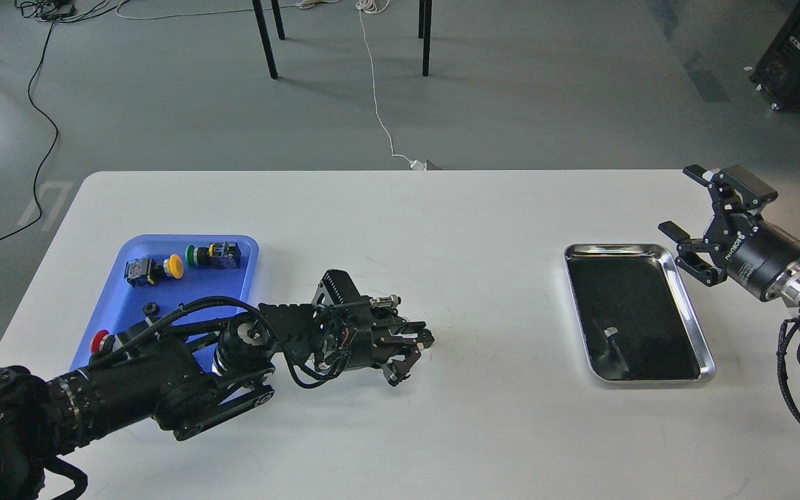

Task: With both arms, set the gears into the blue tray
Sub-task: 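Grasp the second black part on the table with the left gripper, then carry the second black part into the blue tray and release it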

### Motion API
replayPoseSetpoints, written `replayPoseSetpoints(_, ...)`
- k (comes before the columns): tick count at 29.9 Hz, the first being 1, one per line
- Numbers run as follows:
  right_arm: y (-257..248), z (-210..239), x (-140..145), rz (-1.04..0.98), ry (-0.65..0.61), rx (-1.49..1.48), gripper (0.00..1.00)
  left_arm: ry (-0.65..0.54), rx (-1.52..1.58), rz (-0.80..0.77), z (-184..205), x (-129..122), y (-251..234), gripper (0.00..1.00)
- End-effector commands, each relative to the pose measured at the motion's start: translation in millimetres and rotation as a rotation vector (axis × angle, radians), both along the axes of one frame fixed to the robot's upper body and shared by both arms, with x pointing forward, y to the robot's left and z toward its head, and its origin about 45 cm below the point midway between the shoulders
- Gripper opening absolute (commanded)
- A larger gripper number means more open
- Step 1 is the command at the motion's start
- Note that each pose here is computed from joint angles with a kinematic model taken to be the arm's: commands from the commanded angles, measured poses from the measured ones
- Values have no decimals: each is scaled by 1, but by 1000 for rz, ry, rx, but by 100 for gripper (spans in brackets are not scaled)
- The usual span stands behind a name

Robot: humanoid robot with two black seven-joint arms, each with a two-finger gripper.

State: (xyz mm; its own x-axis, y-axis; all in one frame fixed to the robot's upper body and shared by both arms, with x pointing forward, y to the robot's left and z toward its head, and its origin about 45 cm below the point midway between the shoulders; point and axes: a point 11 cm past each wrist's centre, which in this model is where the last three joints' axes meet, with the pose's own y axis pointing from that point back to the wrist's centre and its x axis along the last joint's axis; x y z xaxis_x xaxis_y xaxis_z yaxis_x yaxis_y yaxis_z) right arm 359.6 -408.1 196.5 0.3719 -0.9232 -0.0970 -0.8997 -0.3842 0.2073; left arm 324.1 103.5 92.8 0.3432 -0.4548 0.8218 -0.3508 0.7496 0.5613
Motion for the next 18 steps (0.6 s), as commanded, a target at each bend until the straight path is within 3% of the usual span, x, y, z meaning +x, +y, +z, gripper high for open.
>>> replayPoseSetpoints(1, -2, 1, 0, -3, -2, -3, 97, -55, -17, 16, 23, 11, 24, 10)
replayPoseSetpoints(5, -2, 4, 1, -4, -9, -2, 97, -116, 25, 67, 51, 22, 97, 10)
replayPoseSetpoints(10, -3, 4, 2, -8, -12, 0, 97, -178, 91, 112, 62, 0, 204, 10)
replayPoseSetpoints(18, 16, -1, 6, 18, -13, 33, 97, -102, 184, 264, 36, -20, 271, 11)
